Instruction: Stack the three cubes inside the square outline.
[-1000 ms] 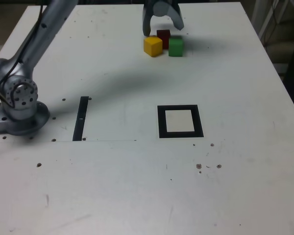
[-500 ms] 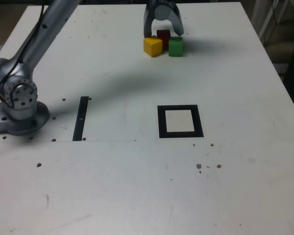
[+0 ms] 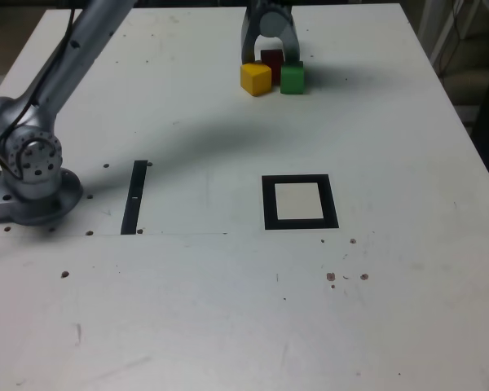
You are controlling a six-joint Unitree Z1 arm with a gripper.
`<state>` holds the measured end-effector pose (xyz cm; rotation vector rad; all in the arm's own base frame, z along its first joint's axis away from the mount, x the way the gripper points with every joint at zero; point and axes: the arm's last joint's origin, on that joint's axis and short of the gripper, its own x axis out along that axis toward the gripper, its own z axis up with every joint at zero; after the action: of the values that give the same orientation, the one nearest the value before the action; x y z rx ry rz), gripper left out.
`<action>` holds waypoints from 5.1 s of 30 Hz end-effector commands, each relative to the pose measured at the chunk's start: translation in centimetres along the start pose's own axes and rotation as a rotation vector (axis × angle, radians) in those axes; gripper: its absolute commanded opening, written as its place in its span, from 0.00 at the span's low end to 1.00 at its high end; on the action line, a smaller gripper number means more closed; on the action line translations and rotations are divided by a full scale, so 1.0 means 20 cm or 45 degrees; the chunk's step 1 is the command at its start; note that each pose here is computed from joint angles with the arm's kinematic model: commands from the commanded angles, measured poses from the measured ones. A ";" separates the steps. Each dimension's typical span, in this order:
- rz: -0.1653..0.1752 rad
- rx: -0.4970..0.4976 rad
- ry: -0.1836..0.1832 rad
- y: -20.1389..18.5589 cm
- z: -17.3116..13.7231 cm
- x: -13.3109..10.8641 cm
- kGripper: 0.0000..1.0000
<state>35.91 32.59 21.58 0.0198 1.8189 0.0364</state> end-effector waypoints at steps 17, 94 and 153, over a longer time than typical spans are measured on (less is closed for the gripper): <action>0.014 0.003 -0.009 0.00 -0.01 -0.03 0.25; -0.032 0.093 -0.048 -1.60 -0.11 -0.25 0.25; 0.047 0.040 -0.104 -1.58 -0.10 -0.22 0.99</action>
<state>35.62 0.21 24.57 0.0794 1.7369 0.0174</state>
